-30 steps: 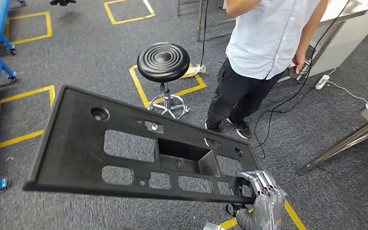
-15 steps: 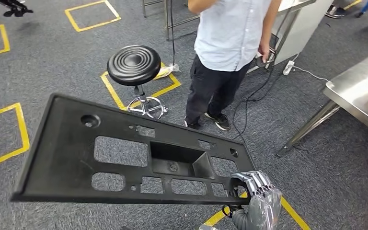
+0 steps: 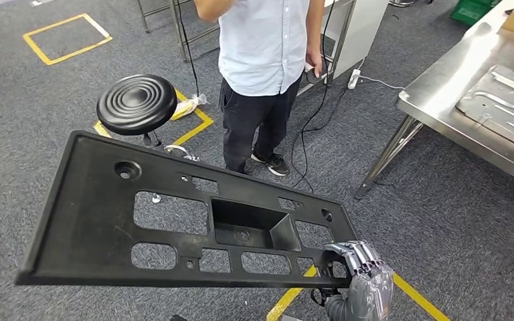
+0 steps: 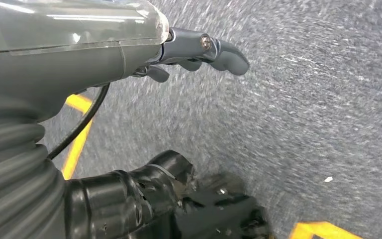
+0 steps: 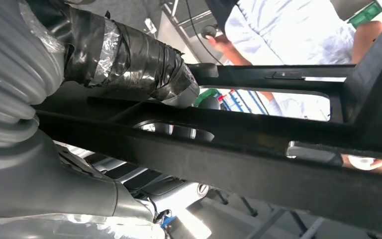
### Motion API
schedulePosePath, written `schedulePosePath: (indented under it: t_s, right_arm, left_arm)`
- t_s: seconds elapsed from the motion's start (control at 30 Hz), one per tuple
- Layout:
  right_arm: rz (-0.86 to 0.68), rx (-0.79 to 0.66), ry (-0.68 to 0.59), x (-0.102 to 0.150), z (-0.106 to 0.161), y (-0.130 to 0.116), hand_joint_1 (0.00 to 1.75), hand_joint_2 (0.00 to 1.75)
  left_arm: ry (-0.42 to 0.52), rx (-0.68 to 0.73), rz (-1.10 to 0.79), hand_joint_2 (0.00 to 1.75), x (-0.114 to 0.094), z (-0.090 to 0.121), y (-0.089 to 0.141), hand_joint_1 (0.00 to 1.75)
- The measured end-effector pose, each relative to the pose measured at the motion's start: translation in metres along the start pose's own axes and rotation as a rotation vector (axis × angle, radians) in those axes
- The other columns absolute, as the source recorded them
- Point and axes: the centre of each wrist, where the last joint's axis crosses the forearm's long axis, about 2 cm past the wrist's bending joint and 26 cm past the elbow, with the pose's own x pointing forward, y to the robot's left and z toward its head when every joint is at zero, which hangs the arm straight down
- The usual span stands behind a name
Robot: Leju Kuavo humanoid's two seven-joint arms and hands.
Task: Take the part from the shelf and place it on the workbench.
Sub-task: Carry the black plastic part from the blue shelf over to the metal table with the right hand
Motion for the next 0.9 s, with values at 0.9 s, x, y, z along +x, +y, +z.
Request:
schedulePosePath:
  t_s: [0.9]
  right_arm:
    - [-0.013, 0.002, 0.006, -0.004, -0.0019, 0.0037, 1.75, 1.75]
  left_arm:
    - [0.042, 0.01, 0.0, 1.75, -0.0036, -0.0012, 0.005, 0.0]
